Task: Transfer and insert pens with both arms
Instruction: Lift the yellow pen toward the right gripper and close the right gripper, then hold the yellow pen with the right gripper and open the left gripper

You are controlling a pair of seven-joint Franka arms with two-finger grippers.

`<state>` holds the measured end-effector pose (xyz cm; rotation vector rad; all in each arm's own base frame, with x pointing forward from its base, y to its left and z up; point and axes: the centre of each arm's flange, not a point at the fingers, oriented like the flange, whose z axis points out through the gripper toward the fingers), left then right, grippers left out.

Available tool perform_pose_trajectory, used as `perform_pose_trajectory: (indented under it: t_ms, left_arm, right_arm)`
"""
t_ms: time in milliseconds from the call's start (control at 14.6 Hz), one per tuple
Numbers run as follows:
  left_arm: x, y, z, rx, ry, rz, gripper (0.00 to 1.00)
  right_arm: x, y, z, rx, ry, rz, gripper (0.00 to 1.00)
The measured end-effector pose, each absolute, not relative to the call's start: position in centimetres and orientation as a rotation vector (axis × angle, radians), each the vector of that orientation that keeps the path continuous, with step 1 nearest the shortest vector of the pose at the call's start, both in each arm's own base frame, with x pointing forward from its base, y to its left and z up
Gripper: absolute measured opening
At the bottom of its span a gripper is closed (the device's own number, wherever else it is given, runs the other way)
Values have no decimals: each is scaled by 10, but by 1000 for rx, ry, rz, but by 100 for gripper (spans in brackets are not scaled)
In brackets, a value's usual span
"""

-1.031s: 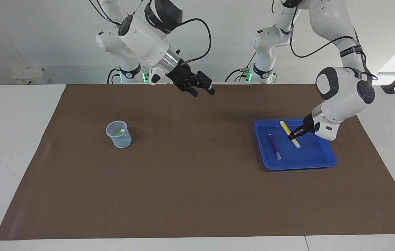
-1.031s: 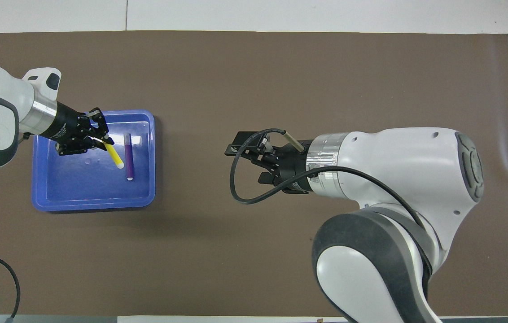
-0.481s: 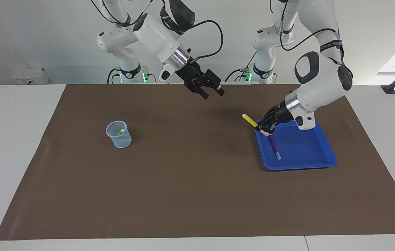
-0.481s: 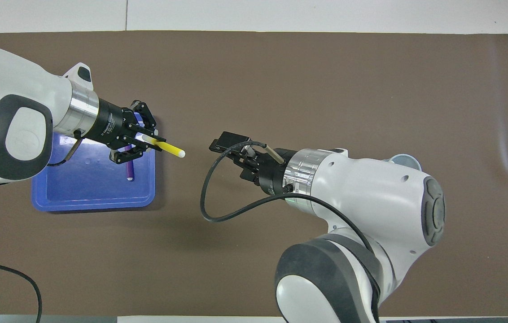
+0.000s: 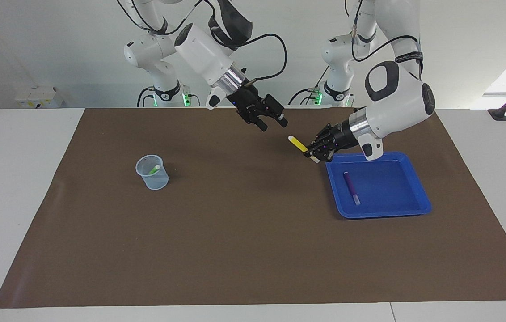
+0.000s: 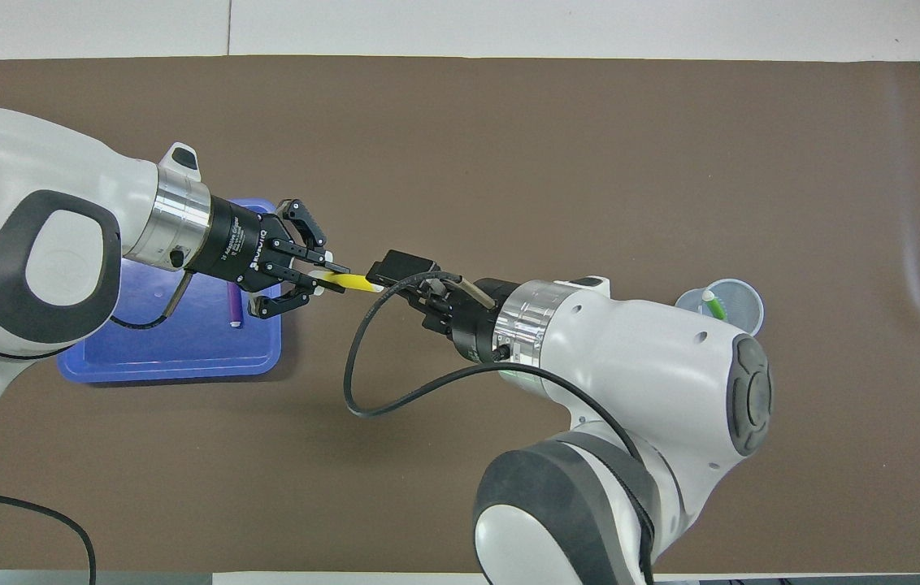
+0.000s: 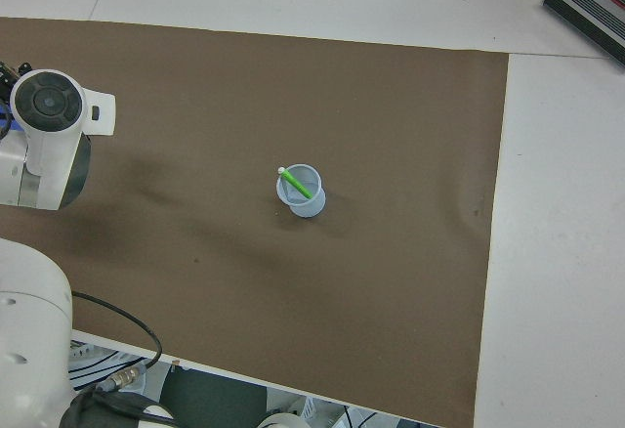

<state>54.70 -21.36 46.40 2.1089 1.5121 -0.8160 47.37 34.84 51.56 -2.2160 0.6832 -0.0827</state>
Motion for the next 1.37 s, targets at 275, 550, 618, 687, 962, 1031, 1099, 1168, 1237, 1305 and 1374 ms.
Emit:
perform_pose_trajectory:
  t_ms: [275,550,618,687,962,1031,1099,1168,1237,1305,1374]
  left_arm:
    - [541,-219,468,2086,1553,-832,17]
    - [538,-226,468,2085,1566,-843,17]
    - [537,-228,468,2085,1569,-846,17]
    - [537,-229,468,2084,1572,-848,17]
    - [536,-230,468,2082,1577,-850,17]
    - [536,-230,468,2082,1578,-850,17]
    - [536,-230,468,2082,1578,-851,17]
    - [536,-230,468,2082,1579,-851,17]
    - [536,-230,468,2082,1580,-852,17]
    - [536,-230,467,2082,1579,-852,17]
    - [535,-230,467,2083,1578,-853,17]
  right_arm:
    - [474,348,514,-2241,609,-119,85]
    - [475,348,506,-2260,583,-127,81]
    - [476,348,505,-2261,584,-129,75]
    - [476,348,505,-2260,585,-132,70]
    - [475,351,503,-2264,581,-133,64]
    - [475,351,502,-2265,577,-134,63]
    - [475,352,502,-2266,574,-134,60]
    - [474,352,502,-2267,568,-136,60]
    - [474,353,502,-2268,565,-136,58]
    - [473,353,502,-2268,564,-136,57]
    - [473,353,502,-2268,562,-136,56]
